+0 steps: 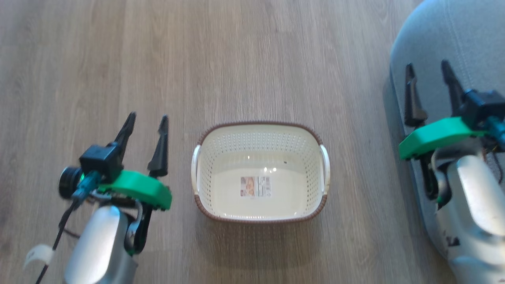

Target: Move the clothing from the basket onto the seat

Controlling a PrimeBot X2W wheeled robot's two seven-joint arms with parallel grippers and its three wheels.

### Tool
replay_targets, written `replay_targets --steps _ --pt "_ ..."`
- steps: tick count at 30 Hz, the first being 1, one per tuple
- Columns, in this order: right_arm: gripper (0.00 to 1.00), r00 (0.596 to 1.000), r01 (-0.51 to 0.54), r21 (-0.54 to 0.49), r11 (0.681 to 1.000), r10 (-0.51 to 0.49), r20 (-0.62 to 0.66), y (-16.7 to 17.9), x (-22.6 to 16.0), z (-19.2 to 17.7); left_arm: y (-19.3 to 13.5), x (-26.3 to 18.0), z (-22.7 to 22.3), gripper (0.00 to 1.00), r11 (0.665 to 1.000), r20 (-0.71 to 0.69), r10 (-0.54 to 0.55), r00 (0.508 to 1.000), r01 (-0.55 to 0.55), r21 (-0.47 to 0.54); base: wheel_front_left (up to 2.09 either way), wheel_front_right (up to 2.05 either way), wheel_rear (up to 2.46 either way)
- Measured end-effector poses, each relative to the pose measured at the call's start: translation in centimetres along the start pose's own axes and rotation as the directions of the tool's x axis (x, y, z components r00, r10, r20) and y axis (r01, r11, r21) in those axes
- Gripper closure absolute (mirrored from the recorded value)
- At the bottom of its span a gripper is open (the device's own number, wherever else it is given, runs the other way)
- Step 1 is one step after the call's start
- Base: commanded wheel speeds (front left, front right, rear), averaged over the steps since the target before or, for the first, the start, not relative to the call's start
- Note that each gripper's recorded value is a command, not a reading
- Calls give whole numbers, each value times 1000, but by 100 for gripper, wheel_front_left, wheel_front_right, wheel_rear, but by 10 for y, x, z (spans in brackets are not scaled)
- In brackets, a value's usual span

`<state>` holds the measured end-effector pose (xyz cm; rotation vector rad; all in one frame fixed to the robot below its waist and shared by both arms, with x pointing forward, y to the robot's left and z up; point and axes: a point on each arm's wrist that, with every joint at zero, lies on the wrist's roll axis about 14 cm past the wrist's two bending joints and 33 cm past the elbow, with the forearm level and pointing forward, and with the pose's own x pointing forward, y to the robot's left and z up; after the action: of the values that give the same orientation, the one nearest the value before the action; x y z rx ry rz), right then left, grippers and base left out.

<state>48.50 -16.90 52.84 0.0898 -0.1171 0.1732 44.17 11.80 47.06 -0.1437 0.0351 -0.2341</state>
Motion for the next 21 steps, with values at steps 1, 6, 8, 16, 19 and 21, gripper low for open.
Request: replay_targets --steps 1,6,8,16,19,21 --pt "0 1000 -3 7 1000 3 2 3 -3 1 4 -5 1 0 1000 2 17 1000 -17 -1 0 0 0" --pt "0 1000 -11 21 1000 12 -22 15 -23 -4 18 -23 7 0 997 18 82 996 -82 10 0 0 0" --pt "0 1000 -7 23 1000 8 -29 15 -27 -6 20 -26 8 0 996 21 93 995 -93 11 0 0 0" --pt "0 996 35 56 998 -31 -81 15 -66 -21 28 -53 9 0 989 26 150 988 -150 -8 0 0 0" --pt "0 995 43 54 998 -38 -90 15 -76 -22 30 -62 8 0 986 24 166 986 -166 5 0 0 0" --pt "0 995 44 50 998 -39 -95 15 -80 -24 31 -65 8 0 985 25 171 985 -172 7 0 0 0"
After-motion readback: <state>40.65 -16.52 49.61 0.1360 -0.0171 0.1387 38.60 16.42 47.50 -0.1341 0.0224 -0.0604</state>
